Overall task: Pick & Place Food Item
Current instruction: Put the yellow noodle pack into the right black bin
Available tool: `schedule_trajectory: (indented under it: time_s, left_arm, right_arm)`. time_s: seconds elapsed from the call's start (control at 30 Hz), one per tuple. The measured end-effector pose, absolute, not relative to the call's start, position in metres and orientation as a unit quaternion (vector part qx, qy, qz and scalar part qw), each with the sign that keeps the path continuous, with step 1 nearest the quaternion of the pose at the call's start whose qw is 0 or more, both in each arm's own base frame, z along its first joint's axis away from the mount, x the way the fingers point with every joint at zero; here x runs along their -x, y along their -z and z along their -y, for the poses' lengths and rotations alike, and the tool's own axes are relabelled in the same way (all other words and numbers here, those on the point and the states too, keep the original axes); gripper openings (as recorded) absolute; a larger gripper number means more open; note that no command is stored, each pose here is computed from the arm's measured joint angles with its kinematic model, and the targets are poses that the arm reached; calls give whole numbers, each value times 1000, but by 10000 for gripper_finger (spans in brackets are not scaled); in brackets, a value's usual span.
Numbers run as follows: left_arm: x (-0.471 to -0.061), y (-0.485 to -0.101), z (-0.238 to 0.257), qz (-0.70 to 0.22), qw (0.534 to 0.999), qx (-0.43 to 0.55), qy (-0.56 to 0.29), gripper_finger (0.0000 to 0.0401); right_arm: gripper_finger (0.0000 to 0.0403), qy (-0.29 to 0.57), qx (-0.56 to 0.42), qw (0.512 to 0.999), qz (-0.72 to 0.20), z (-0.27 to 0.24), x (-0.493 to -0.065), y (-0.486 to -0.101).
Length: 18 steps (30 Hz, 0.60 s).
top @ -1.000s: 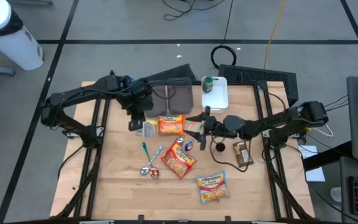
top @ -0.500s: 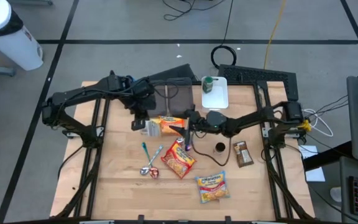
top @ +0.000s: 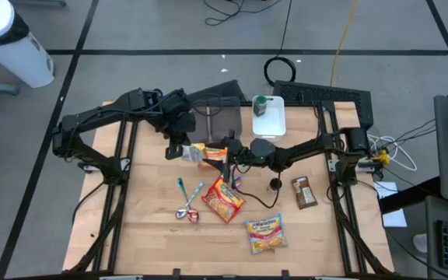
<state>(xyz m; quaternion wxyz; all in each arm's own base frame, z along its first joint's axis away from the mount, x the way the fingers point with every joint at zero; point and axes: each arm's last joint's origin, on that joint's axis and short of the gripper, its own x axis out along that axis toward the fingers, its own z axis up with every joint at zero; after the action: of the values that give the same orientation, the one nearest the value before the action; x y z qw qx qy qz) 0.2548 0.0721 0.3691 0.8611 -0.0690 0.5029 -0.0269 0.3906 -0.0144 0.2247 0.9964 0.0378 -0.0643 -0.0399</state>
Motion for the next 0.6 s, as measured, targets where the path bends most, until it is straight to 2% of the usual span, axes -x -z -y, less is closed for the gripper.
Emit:
schedule_trajectory:
  time_s: [0.6]
  left_arm:
    - [-272,-363,-63,-496,865,58,48,0]
  right_arm:
    - [251,94,-46,993,62,30,-390,-224]
